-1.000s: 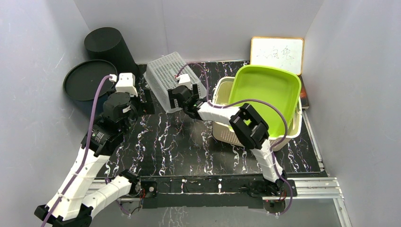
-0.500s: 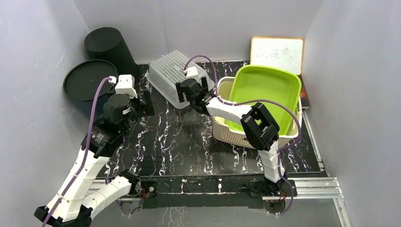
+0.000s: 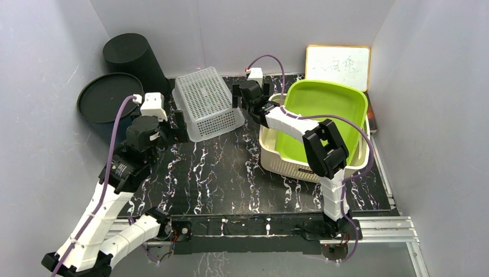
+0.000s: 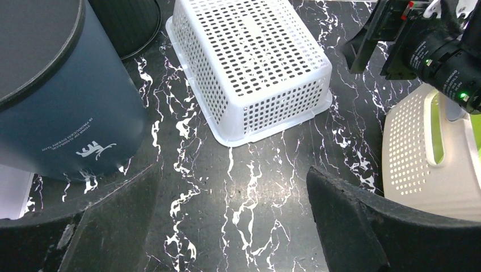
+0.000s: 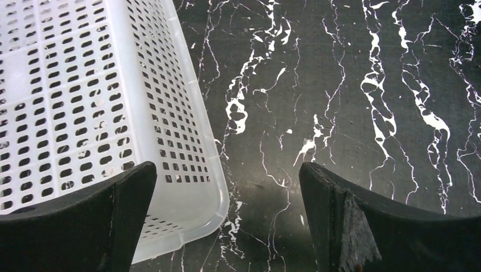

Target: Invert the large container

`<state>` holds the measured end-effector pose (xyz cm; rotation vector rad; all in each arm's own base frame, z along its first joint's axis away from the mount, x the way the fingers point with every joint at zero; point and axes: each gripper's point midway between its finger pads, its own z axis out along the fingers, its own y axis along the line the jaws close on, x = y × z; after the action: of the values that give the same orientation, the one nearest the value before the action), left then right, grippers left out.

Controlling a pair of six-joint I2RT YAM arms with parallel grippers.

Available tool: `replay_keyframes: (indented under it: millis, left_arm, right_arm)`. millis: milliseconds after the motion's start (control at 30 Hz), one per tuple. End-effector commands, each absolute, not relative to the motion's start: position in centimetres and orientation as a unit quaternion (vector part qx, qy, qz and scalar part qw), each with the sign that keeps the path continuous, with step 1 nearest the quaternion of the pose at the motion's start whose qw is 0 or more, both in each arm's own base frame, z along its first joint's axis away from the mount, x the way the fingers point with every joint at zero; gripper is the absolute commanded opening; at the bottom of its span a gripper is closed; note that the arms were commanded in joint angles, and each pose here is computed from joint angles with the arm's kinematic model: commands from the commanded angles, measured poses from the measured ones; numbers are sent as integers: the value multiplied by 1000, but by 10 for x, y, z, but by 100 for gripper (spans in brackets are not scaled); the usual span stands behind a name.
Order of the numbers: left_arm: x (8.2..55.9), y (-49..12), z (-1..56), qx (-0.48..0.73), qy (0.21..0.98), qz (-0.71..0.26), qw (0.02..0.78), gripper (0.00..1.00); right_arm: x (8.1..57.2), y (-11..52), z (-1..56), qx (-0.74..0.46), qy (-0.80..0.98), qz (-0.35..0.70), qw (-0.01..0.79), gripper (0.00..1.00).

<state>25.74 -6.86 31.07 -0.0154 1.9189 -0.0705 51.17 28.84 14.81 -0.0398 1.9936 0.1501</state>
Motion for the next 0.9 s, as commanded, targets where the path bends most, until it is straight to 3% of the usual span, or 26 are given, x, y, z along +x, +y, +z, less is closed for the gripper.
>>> replay_keyframes:
  millis: [0,267,433,700,867]
  left_arm:
    - [257,-69,305,-6,820,-28,571,98]
    - [257,-69,304,-5,822,-28,568,98]
    - [256,-67,306,-7,822,-24,569,98]
    - [256,-67,303,-7,823,-22,568,98]
    - [257,-68,301,-8,823,-24,567,98]
  right_arm:
    - [516,303,202,5,810,86,580,98]
    - [546,288,181,2,807,-41,589,98]
    - [553,294,168,-15,813,-51,580,98]
    - [540,339,161,-75,823,39,562,98]
    - [507,393,171,-143,811,169,541,98]
